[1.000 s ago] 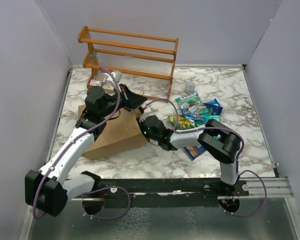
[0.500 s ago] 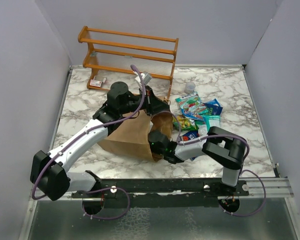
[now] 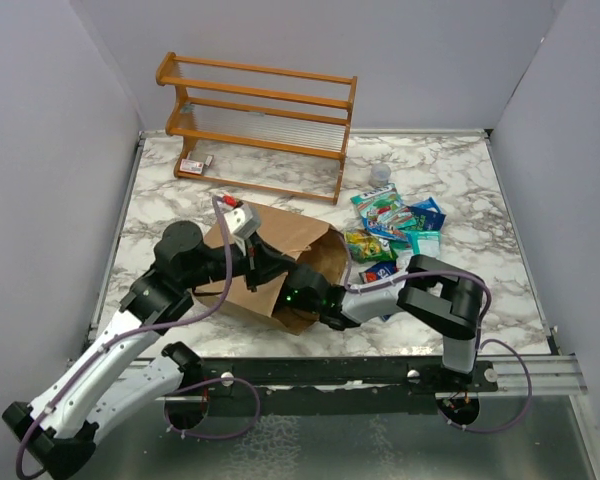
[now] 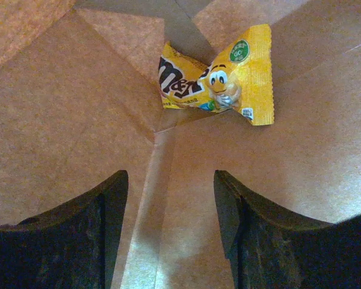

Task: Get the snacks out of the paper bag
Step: Take out the snack from the paper bag.

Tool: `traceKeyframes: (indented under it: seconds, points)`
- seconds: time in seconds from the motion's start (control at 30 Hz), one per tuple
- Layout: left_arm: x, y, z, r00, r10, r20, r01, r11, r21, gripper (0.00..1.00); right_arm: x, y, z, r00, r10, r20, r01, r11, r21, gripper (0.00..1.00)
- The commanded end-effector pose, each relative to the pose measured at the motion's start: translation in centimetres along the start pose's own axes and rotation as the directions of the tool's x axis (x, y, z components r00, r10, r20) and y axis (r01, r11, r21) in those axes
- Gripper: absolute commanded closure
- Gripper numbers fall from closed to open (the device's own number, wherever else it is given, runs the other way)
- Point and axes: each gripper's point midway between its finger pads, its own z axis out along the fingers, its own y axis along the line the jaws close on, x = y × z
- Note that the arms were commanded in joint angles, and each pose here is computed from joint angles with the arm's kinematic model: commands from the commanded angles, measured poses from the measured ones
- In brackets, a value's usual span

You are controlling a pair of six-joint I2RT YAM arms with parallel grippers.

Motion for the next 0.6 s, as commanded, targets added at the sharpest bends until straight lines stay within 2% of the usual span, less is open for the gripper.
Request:
traceKeyframes:
  seconds: [0.0, 0.27, 0.47, 0.57]
  points:
    - [2.9, 1.5, -1.1, 0.998, -0.064, -0.015, 0.062, 0.992, -0.107, 1.0, 0.8, 1.1, 1.1, 0.999, -0.004, -0.039, 0.002, 0.999, -0.032, 0.4]
    - [-0.7, 4.0, -1.7, 0.989, -0.129, 0.075, 0.146, 0.942, -0.303, 0.99, 1.4, 0.6, 1.5, 0.999, 0.007, -0.051, -0.008, 1.0, -0.017, 0.4]
    - [-1.7, 2.5, -1.8, 0.983, -0.167, 0.08, 0.182, 0.951, -0.25, 0.97, 1.6, 0.7, 1.8, 0.998, 0.011, -0.063, -0.013, 1.0, -0.025, 0.39]
    - [-2.8, 3.2, -1.6, 0.984, -0.155, 0.084, 0.173, 0.941, -0.291, 1.0, 1.7, 0.7, 1.4, 0.998, -0.01, -0.07, 0.008, 1.0, -0.027, 0.35]
